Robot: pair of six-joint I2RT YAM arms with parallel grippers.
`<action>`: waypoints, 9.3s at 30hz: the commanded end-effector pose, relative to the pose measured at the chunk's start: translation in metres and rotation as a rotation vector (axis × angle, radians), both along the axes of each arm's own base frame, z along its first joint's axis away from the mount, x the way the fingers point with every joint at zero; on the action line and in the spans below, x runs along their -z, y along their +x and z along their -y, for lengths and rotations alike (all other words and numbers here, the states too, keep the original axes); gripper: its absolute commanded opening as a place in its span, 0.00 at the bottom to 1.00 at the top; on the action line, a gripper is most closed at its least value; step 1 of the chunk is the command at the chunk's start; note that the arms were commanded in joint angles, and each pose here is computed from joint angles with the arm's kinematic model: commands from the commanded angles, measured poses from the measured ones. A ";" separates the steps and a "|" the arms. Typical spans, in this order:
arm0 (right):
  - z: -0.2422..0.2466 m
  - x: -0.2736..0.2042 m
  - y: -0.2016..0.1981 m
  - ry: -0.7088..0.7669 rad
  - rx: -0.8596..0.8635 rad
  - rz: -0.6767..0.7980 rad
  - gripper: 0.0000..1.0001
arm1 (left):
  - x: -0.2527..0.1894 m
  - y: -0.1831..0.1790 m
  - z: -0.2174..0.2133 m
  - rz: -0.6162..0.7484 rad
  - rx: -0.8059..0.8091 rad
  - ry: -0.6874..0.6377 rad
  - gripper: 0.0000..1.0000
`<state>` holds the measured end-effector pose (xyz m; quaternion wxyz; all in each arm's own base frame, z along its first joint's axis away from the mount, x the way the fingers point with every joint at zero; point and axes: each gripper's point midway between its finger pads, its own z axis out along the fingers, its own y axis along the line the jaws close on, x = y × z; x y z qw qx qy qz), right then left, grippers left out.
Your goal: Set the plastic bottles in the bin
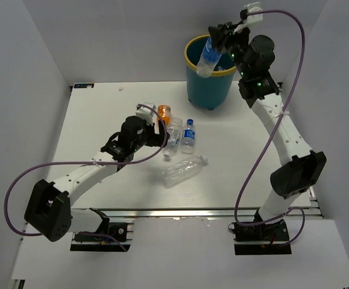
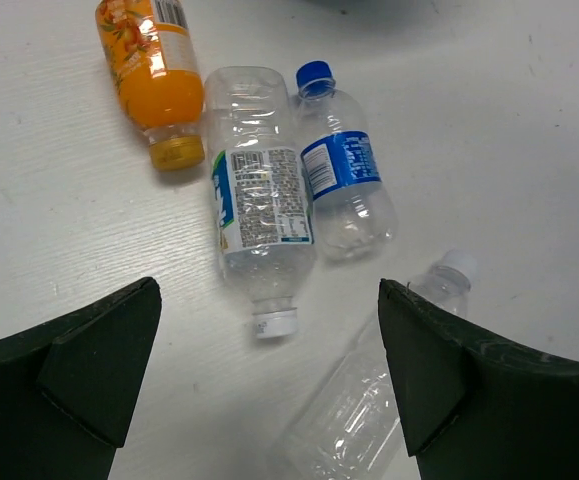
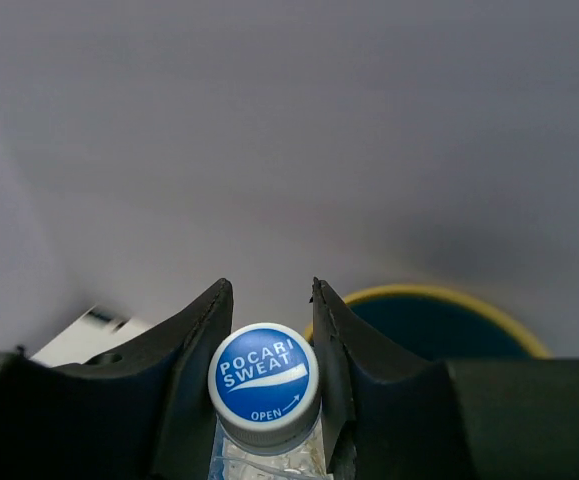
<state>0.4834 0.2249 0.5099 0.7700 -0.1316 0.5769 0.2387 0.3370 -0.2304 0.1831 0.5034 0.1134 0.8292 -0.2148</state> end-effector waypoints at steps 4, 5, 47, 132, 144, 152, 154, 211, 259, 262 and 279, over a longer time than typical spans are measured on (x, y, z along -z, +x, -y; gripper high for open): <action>0.049 -0.005 0.077 -0.013 0.416 0.163 0.14 | 0.013 0.002 0.000 -0.005 0.045 0.034 0.98; 0.049 -0.005 0.085 -0.013 0.432 0.185 0.19 | 0.015 -0.002 0.005 -0.011 0.083 0.029 0.98; 0.078 0.140 -0.126 0.071 0.118 -0.231 0.89 | 0.114 -0.095 0.090 -0.201 0.431 0.241 0.60; -0.012 0.143 -0.056 -0.148 -0.023 -0.405 0.89 | 0.031 0.003 -0.128 -0.130 -0.541 -0.109 0.98; -0.051 0.370 -0.065 -0.067 0.002 -0.896 0.89 | 0.037 0.001 -0.126 -0.137 -0.531 -0.121 0.98; -0.057 0.434 -0.052 -0.046 0.072 -1.025 0.84 | 0.036 0.000 -0.132 -0.134 -0.556 -0.102 0.98; -0.053 0.438 -0.052 -0.032 0.097 -1.039 0.76 | 0.036 0.000 -0.132 -0.132 -0.558 -0.104 0.98; -0.080 0.267 -0.088 0.007 -0.004 -0.590 0.89 | 0.032 0.000 -0.136 -0.131 -0.567 -0.080 0.98; -0.082 0.145 -0.034 -0.172 0.163 -0.222 0.16 | 0.028 -0.002 -0.141 -0.118 -0.585 -0.085 0.98; -0.042 0.081 -0.014 -0.117 0.279 -0.083 0.16 | 0.029 -0.001 -0.142 -0.121 -0.597 -0.076 0.98; 0.054 0.019 0.112 -0.007 0.609 0.082 0.89 | 0.035 0.003 -0.149 -0.137 -0.648 -0.056 0.98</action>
